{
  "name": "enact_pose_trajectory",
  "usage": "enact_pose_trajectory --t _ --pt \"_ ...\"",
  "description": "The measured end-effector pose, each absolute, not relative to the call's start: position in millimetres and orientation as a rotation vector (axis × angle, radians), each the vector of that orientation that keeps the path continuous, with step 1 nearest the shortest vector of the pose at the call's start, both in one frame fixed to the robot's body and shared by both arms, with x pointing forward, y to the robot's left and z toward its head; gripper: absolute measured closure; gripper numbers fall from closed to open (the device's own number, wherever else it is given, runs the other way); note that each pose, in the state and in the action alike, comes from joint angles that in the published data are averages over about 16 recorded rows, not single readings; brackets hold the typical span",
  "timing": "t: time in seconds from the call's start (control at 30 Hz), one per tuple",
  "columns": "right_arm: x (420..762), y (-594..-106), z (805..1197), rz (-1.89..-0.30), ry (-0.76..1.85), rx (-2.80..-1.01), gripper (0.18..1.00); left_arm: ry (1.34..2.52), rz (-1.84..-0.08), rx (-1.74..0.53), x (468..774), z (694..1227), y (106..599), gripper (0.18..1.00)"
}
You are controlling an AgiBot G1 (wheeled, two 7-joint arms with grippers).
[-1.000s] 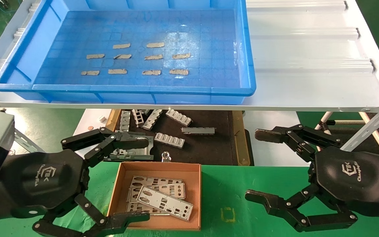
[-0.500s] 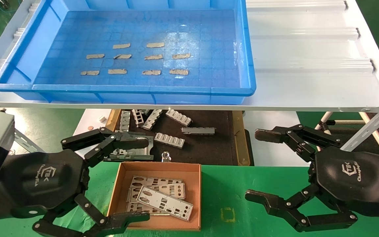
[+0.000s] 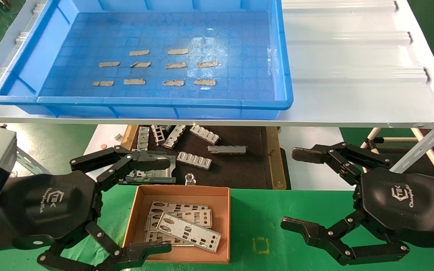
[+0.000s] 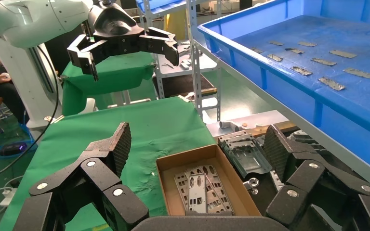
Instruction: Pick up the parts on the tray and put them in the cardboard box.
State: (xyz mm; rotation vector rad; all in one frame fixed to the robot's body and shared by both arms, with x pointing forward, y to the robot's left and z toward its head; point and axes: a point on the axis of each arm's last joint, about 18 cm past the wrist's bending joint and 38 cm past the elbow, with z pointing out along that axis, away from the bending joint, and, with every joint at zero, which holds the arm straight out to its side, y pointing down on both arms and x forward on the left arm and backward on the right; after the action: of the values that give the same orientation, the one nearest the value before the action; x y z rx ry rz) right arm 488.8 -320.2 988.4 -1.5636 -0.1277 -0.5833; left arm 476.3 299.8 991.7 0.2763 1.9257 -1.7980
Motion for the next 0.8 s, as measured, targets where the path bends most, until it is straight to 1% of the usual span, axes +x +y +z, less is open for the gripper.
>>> enact_pose_trajectory --t 0.8 --pt "488.8 -320.2 988.4 -0.583 -0.128 -1.564 0.178 1.926 -1.798 0.276 476.3 991.7 299.8 0.184"
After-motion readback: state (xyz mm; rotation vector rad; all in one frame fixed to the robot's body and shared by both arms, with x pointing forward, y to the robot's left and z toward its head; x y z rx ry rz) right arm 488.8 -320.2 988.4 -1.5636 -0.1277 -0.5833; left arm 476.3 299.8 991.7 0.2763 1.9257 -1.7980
